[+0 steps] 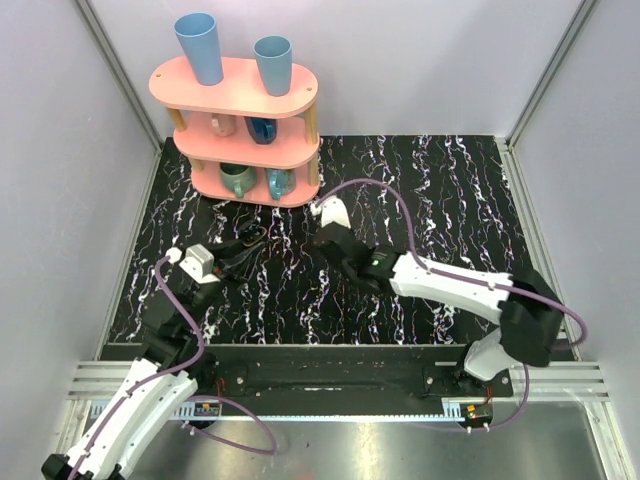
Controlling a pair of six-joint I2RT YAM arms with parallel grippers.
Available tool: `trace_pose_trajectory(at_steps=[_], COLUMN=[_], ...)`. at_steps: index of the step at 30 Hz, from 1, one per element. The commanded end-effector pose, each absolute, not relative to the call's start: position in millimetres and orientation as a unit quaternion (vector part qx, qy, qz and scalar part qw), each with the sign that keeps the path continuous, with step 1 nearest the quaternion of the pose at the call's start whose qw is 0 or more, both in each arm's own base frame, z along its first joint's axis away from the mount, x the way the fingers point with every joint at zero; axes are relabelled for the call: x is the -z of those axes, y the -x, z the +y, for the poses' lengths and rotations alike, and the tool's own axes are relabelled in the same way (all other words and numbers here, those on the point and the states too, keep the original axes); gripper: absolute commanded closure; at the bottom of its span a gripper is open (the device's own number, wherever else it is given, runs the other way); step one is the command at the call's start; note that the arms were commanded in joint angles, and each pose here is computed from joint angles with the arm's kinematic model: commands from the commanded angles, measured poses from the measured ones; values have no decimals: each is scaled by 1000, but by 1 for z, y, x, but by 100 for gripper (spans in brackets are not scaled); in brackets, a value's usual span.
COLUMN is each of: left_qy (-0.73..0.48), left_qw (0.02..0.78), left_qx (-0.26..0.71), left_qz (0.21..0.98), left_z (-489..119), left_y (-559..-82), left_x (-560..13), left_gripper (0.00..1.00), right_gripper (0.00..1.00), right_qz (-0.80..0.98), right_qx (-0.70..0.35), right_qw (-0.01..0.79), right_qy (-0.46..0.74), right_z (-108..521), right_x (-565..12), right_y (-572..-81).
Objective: Insert the wireless bluetooth earbuds into the charging case
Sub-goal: Pick up the right earbud from the center of the board, then insert the right earbud into the right side groove of the charging case.
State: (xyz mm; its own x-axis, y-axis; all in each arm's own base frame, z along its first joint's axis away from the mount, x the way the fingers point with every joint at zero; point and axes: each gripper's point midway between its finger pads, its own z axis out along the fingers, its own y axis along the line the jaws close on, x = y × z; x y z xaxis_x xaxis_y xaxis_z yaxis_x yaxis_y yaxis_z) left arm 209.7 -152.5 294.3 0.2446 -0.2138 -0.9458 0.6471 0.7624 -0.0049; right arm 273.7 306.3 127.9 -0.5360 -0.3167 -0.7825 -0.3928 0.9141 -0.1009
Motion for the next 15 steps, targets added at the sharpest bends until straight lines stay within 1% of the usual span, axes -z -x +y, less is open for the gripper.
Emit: trace_pose_trajectory(at_steps=[1,5,8,12,15], left_qy=[-192,-186,-182,-177,-183], left_qw=[768,759,753,733,727], left_qx=[303,307,312,322,330], left_qz=[531,543,551,573,573], left_z=[-154,-156,-158,-163,-167], left_y=[-204,-208,-210,-216,-215], left_x=[-322,-325,-325,-319,-321], left_gripper=[100,100,100,100,100], right_gripper=[82,82,82,82,82], right_qz=[794,741,710,671,638], right_qx=[-65,-107,-127,-134,-144], right_qw=[580,644,673,708,730], right_qy=[170,156,163,175,199], right_z=[306,311,316,321,329], right_x=[-232,-289,-321,-350,-371], right_y=[-301,-305,-303,-298,-291])
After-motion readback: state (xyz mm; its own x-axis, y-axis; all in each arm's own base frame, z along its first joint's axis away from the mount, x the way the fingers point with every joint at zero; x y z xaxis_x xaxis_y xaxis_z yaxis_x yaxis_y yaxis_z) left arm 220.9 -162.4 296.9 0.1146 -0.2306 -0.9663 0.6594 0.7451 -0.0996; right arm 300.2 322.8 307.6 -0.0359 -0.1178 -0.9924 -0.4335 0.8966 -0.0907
